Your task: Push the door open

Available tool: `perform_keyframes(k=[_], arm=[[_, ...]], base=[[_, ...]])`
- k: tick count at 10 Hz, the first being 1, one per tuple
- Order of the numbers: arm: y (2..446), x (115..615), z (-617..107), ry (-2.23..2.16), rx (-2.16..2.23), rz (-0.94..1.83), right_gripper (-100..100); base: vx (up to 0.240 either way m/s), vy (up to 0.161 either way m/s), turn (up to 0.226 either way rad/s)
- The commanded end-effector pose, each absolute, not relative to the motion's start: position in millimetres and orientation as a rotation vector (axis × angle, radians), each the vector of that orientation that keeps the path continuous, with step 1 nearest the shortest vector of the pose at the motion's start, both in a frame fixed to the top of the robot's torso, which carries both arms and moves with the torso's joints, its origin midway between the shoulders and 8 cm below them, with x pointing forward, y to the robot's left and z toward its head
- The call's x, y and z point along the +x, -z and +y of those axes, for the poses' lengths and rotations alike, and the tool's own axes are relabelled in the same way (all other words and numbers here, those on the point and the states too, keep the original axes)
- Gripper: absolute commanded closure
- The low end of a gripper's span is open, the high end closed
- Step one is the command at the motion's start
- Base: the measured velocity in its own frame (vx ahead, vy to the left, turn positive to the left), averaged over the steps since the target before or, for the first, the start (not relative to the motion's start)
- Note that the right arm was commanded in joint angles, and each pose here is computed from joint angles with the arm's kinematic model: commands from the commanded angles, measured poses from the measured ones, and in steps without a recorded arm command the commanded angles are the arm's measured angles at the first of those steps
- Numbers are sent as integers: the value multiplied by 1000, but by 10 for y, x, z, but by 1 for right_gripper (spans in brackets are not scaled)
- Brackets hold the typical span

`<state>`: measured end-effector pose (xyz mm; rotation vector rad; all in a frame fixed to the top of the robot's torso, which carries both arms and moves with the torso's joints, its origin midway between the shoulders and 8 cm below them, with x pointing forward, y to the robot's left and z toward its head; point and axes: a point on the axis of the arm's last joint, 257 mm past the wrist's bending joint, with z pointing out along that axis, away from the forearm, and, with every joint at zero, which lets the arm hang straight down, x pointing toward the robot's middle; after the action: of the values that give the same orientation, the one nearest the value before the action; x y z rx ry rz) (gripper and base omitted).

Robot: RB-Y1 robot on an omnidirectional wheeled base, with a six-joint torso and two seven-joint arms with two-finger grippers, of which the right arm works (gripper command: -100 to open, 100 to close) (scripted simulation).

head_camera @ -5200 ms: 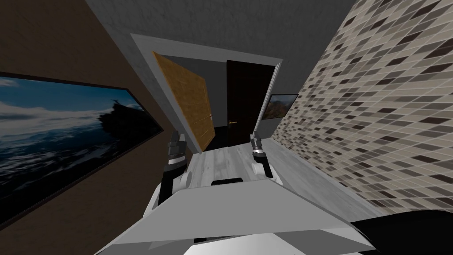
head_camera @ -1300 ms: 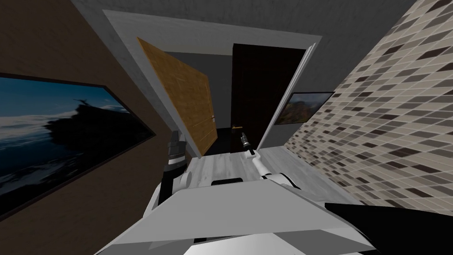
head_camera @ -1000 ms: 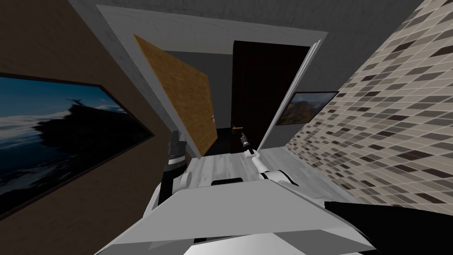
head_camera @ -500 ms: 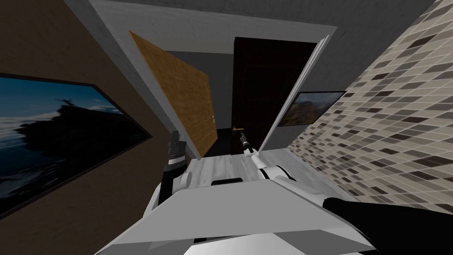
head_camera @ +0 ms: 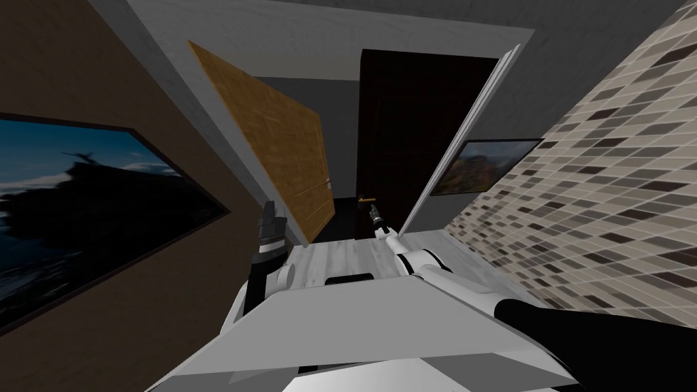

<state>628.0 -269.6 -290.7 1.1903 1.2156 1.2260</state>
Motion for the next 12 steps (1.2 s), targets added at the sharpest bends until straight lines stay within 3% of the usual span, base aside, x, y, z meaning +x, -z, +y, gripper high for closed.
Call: perform_keyframes(k=[1,11,12], arm=[[2907,6280,-2696,-1226,1190,1216,-100],[2923,6267,-2799,-1211,1202,1201,-100],[2923,6267,-2799,-1211,1202,1201,100]], base=[[29,-7,7],[174,-3,22],[-14,-3,-2]])
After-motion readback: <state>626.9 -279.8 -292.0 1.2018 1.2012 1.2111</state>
